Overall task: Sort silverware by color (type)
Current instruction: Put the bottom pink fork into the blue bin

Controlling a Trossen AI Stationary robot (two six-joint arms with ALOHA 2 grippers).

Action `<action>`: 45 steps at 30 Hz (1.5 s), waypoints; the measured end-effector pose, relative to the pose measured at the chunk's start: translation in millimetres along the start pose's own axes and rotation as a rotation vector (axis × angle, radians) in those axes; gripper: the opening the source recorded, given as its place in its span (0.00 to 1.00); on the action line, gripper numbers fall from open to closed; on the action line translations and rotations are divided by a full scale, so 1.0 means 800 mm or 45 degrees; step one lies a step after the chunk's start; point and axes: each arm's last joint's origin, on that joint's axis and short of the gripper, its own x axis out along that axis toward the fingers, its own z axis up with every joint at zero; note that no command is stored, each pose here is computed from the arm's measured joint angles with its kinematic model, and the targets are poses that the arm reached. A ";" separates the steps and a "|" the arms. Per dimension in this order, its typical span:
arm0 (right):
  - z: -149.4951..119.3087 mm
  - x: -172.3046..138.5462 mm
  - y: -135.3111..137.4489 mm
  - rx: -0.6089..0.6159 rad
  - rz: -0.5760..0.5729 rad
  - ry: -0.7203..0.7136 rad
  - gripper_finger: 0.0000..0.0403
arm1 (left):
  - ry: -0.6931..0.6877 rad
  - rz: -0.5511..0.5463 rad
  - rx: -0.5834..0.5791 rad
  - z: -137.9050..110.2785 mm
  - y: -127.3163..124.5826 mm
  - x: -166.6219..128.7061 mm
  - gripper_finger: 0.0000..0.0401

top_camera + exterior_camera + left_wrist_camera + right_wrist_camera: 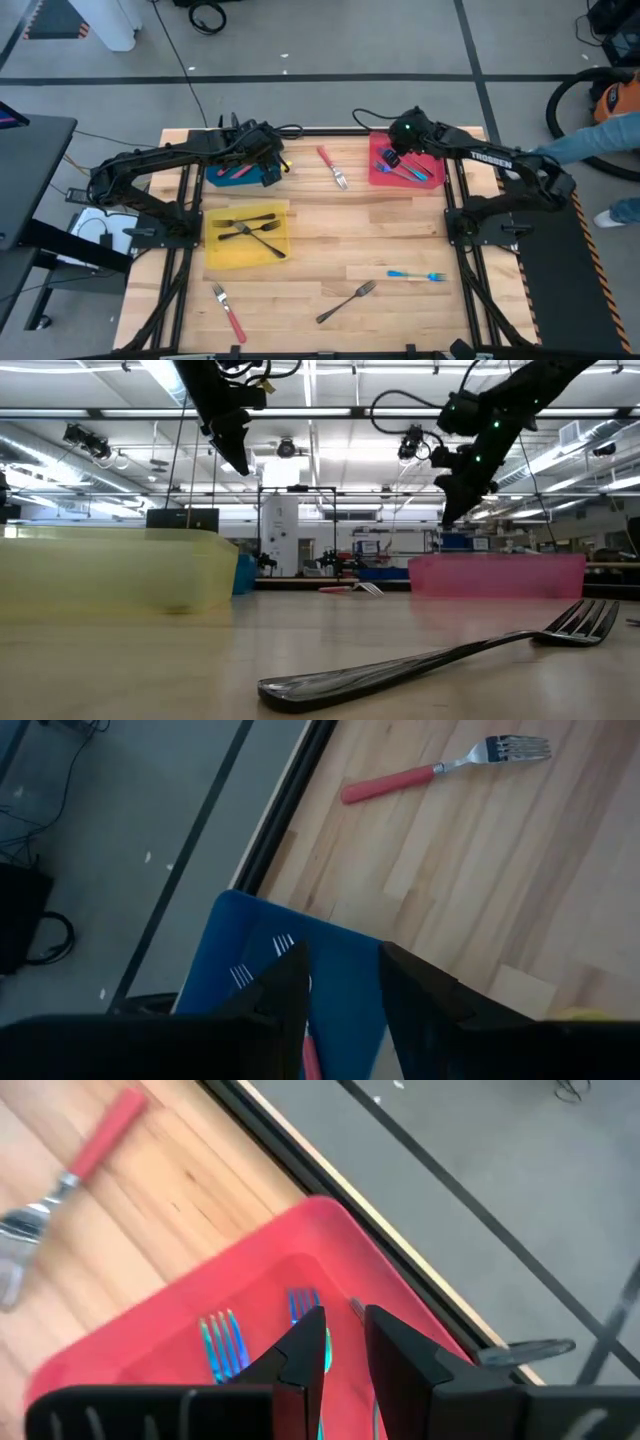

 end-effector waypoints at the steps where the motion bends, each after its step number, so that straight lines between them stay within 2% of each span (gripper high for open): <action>1: 0.001 -0.004 -0.001 0.003 0.008 -0.014 0.21 | 0.002 0.000 0.001 0.000 0.000 0.000 0.31; 9: 0.000 -0.032 -0.006 0.031 0.031 -0.083 0.20 | 0.028 -0.012 0.021 -0.003 -0.001 0.000 0.31; 13: 0.000 -0.042 -0.009 0.036 0.029 -0.112 0.20 | 0.005 -0.080 0.125 -0.001 -0.003 0.000 0.31; 20: 0.005 -0.046 -0.010 0.041 0.022 -0.178 0.20 | -0.240 -0.032 0.224 0.027 0.011 0.017 0.31; 28: 0.005 -0.045 -0.010 0.041 0.021 -0.184 0.20 | -0.491 -0.138 0.361 0.052 0.028 0.058 0.31; 30: 0.005 -0.045 -0.010 0.041 0.021 -0.184 0.20 | -0.508 -0.157 0.384 0.054 0.031 0.073 0.31; 34: 0.005 -0.045 -0.010 0.041 0.022 -0.184 0.20 | -0.468 -0.163 0.358 0.052 0.035 0.089 0.31; 37: 0.006 -0.045 -0.009 0.038 0.046 -0.186 0.20 | -0.364 -0.234 0.240 0.043 0.030 0.090 0.31; 39: 0.006 -0.045 -0.009 0.038 0.049 -0.186 0.20 | -0.239 -0.298 0.185 0.031 0.022 0.083 0.31; 45: 0.006 -0.045 -0.010 0.040 0.048 -0.192 0.20 | -0.030 -0.459 0.157 0.012 -0.022 0.047 0.31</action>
